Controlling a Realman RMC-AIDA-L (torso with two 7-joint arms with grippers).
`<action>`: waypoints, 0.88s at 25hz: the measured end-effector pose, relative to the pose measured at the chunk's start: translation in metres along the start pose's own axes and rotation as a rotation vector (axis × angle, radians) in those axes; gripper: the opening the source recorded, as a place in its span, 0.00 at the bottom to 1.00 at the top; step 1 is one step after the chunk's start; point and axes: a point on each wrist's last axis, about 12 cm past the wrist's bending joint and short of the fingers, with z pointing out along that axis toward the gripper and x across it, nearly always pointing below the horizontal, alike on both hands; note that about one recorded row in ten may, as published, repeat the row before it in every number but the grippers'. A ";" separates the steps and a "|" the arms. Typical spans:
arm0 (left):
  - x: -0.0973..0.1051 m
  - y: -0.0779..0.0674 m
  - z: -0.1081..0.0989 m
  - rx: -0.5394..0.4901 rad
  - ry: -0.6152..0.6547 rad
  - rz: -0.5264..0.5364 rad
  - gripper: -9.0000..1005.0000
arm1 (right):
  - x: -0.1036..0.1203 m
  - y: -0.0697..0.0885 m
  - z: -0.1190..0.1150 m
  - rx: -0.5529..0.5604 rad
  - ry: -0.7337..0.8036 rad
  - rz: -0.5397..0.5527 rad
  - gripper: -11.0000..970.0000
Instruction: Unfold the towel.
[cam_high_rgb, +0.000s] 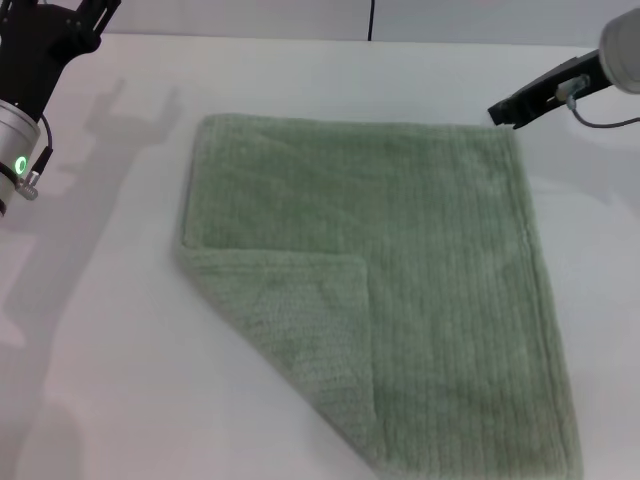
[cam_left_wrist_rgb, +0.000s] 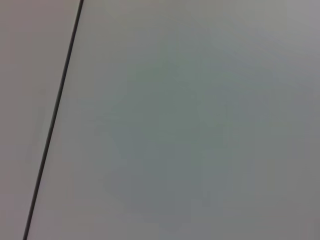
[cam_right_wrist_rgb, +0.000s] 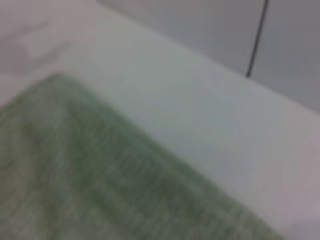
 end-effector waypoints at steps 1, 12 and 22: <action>0.000 0.000 0.000 0.000 0.000 0.000 0.80 | -0.001 0.000 0.004 -0.012 0.022 -0.013 0.01; 0.001 -0.002 0.001 -0.001 0.003 -0.035 0.80 | 0.003 0.002 0.029 -0.057 0.127 -0.088 0.01; 0.005 0.001 -0.002 -0.011 0.035 -0.110 0.80 | 0.015 -0.011 0.035 -0.015 0.145 -0.078 0.01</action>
